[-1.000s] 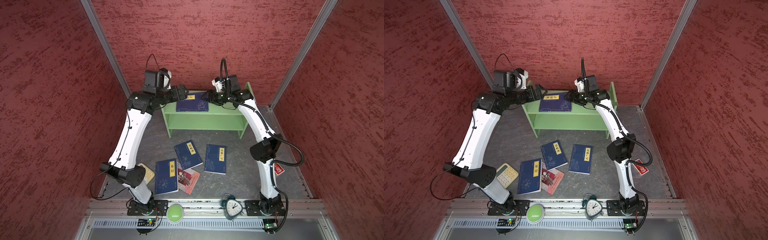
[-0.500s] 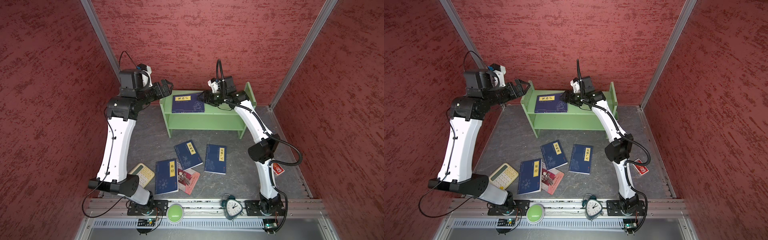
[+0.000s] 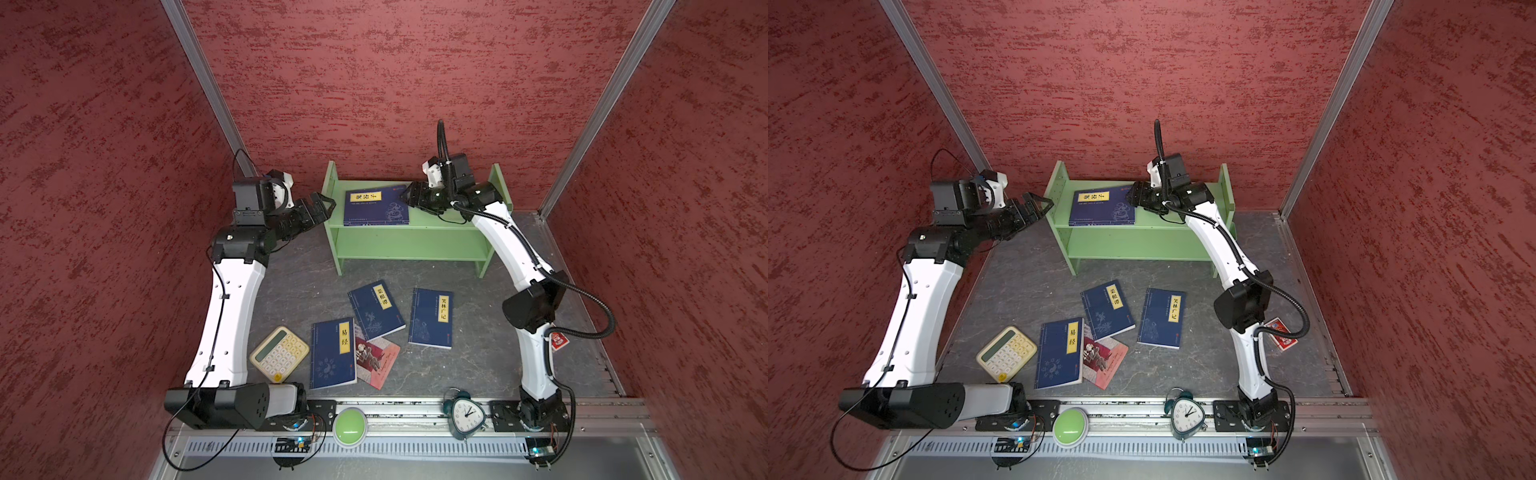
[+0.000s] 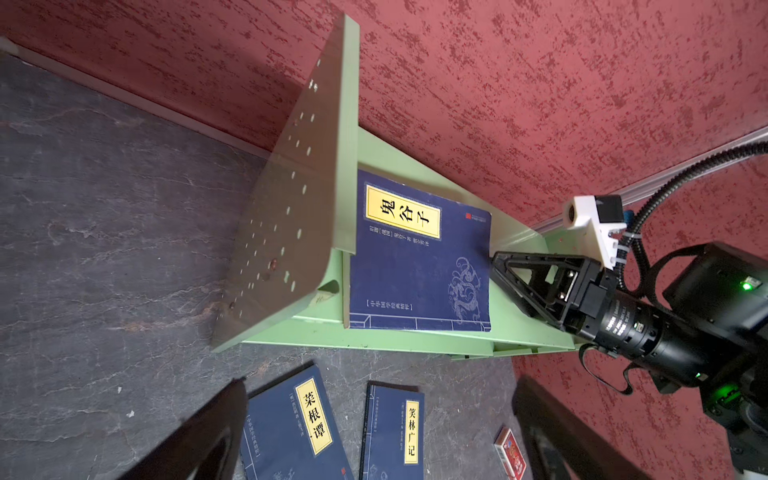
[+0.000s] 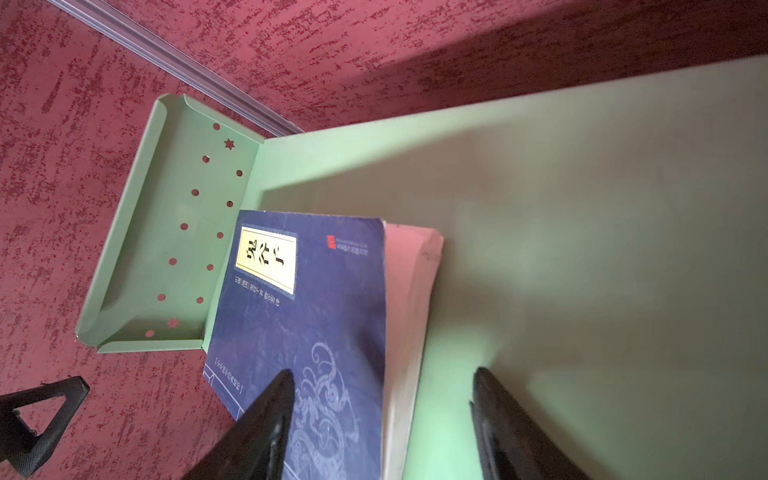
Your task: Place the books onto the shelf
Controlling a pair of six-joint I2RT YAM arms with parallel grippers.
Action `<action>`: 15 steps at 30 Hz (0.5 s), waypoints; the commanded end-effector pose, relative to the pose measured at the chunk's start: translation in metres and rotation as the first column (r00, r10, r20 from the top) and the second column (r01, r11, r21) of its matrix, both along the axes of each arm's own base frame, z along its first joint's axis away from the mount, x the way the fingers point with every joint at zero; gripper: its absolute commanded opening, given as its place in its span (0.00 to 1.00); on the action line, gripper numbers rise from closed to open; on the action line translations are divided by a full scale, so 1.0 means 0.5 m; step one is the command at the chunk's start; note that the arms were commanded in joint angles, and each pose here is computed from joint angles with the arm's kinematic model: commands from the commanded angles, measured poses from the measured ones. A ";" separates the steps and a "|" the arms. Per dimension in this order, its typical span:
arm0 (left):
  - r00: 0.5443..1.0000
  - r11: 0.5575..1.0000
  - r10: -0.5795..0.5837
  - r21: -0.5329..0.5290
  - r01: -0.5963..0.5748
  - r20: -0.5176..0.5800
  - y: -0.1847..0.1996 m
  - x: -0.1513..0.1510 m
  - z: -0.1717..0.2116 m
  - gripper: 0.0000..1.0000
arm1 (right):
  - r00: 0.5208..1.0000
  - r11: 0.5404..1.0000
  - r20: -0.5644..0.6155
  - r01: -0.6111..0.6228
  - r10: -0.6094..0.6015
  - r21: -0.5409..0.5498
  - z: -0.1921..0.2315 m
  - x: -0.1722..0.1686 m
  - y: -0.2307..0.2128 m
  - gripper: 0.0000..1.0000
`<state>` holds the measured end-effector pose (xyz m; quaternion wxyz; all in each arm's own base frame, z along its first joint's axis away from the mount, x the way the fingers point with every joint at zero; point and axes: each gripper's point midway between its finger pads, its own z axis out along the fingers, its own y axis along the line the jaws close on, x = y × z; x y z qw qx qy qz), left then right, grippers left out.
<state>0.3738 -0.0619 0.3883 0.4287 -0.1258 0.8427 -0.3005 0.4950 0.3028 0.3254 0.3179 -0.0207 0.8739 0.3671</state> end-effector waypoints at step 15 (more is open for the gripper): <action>0.998 0.989 -0.063 -0.136 0.063 0.003 -0.024 0.000 0.003 0.99 | 0.997 0.998 -0.047 -0.059 0.058 -0.013 -0.012 -0.065 0.050 0.62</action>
